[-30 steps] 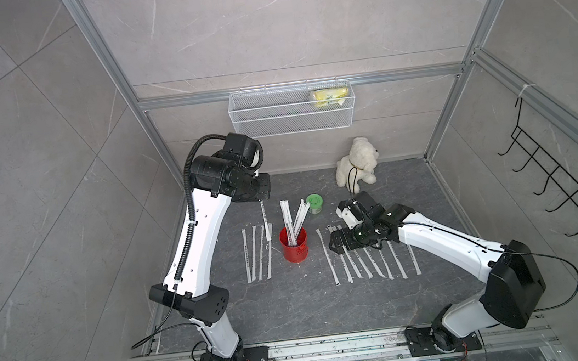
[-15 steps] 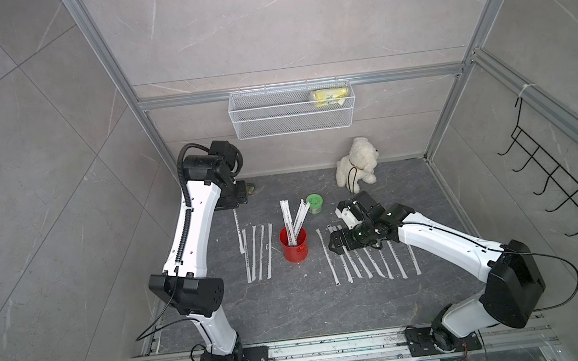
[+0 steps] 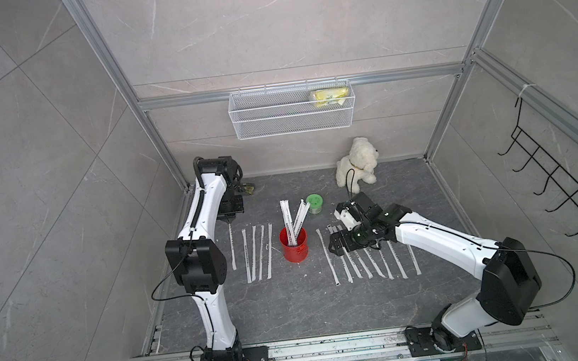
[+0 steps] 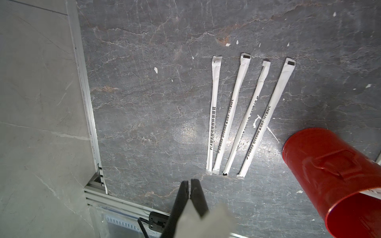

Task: Take the straws out of the storage container
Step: Place the straw at the center of the board.

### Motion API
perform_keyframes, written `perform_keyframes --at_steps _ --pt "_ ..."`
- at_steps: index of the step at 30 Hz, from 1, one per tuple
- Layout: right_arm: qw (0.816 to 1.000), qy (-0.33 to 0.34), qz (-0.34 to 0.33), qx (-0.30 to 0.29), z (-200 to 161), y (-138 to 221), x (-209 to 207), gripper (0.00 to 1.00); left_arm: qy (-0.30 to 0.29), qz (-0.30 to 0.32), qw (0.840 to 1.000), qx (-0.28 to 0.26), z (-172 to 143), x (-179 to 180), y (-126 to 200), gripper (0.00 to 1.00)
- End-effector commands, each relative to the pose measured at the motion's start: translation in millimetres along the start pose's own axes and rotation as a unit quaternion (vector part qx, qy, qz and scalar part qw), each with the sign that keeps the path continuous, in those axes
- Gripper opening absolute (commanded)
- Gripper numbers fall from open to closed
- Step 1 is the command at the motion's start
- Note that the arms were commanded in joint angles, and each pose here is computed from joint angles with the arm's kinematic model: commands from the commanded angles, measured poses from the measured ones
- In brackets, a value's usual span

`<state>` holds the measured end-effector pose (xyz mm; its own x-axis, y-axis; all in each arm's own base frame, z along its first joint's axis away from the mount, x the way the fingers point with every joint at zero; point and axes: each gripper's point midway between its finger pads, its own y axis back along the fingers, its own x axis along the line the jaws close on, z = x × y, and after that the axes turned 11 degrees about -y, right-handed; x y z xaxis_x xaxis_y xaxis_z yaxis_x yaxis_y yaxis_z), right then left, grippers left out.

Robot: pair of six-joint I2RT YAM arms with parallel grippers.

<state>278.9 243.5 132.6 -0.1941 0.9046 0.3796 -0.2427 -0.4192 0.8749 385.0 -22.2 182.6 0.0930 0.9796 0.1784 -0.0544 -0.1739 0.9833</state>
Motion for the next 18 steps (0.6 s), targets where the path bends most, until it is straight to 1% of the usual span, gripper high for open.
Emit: perform_keyframes --at_steps 1,10,18 --pt "1.0 0.008 -0.008 0.011 -2.8 -9.9 -6.3 1.0 -0.01 0.004 1.0 0.027 -1.7 5.3 -13.5 0.06" --pt "1.0 0.014 -0.015 0.02 -3.0 -19.4 -9.1 1.0 -0.015 -0.001 0.997 0.071 4.9 1.0 -52.8 0.06" --pt "1.0 0.013 -0.012 0.026 -2.6 -27.3 -8.8 1.0 -0.02 -0.005 0.996 0.093 6.9 -0.4 -74.2 0.06"
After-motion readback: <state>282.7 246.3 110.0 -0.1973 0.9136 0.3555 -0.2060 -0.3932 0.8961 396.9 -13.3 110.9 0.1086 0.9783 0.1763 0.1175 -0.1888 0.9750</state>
